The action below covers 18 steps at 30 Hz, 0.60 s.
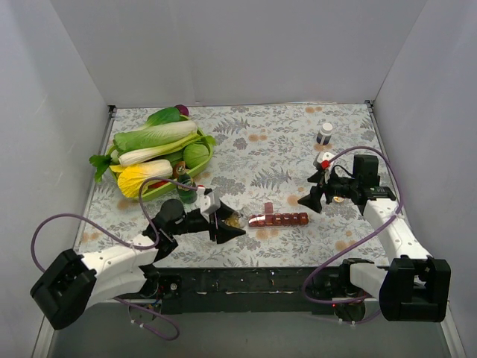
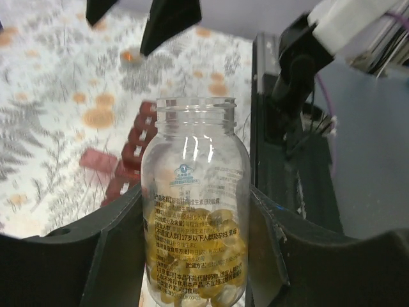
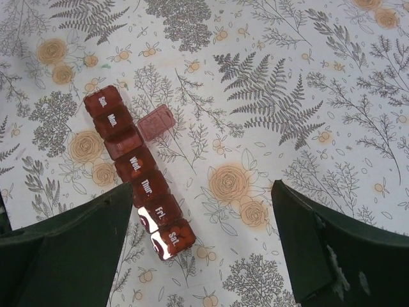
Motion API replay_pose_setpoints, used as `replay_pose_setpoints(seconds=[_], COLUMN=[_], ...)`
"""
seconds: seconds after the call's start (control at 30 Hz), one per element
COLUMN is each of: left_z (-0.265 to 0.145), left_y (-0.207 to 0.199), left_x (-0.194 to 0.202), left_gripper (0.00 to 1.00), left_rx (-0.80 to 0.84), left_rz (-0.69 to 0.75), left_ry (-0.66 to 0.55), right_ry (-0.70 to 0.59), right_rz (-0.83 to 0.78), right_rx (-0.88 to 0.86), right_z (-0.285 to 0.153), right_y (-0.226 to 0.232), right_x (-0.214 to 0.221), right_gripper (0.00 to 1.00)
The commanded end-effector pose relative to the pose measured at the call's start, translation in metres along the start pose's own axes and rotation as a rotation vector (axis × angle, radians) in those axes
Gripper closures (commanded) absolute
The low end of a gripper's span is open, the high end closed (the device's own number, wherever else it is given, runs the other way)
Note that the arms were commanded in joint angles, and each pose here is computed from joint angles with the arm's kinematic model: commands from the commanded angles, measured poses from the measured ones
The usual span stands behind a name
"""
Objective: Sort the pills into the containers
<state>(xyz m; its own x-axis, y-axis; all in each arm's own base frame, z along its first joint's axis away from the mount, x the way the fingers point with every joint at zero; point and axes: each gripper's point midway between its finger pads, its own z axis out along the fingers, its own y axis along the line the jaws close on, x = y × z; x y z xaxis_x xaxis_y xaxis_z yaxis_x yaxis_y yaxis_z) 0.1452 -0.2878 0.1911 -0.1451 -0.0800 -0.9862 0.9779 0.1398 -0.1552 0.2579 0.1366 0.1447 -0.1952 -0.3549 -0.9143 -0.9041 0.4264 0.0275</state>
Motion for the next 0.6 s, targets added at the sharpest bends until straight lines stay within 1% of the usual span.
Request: replay_pose_setpoints(seconds=[0.0, 0.03, 0.07, 0.17, 0.27, 0.37, 0.4, 0.47, 0.53, 0.57], left_z=[0.005, 0.008, 0.013, 0.025, 0.030, 0.036, 0.042, 0.039, 0.045, 0.041], left_y=[0.024, 0.027, 0.032, 0.041, 0.048, 0.053, 0.056, 0.056, 0.060, 0.059], left_x=[0.051, 0.055, 0.064, 0.072, 0.097, 0.108, 0.104, 0.117, 0.117, 0.122], left_gripper=[1.00, 1.00, 1.00, 1.00, 1.00, 1.00, 1.00, 1.00, 1.00, 1.00], left_rx=[-0.091, -0.089, -0.088, -0.078, -0.066, -0.056, -0.045, -0.038, -0.020, -0.019], left_rz=[0.013, 0.030, 0.018, 0.049, 0.041, 0.035, 0.059, 0.046, 0.079, 0.068], left_ry=[0.165, 0.188, 0.226, 0.297, 0.410, 0.476, 0.480, 0.551, 0.579, 0.619], right_ry=[-0.029, -0.025, -0.025, -0.016, -0.007, 0.009, 0.014, 0.015, 0.017, 0.017], right_rz=[-0.035, -0.028, -0.032, -0.036, -0.045, -0.053, -0.054, -0.058, -0.061, -0.062], right_rx=[-0.003, -0.005, -0.006, 0.008, 0.026, 0.045, 0.047, 0.064, 0.068, 0.068], right_z=[-0.002, -0.002, -0.002, -0.003, -0.005, -0.007, -0.007, -0.011, -0.013, -0.013], right_y=[-0.001, 0.000, 0.001, 0.000, -0.003, -0.006, -0.006, -0.010, -0.011, -0.011], right_x=[-0.005, -0.001, 0.000, 0.001, 0.001, 0.002, 0.003, 0.004, 0.004, 0.004], right_gripper=[0.04, 0.04, 0.04, 0.04, 0.04, 0.04, 0.04, 0.04, 0.04, 0.04])
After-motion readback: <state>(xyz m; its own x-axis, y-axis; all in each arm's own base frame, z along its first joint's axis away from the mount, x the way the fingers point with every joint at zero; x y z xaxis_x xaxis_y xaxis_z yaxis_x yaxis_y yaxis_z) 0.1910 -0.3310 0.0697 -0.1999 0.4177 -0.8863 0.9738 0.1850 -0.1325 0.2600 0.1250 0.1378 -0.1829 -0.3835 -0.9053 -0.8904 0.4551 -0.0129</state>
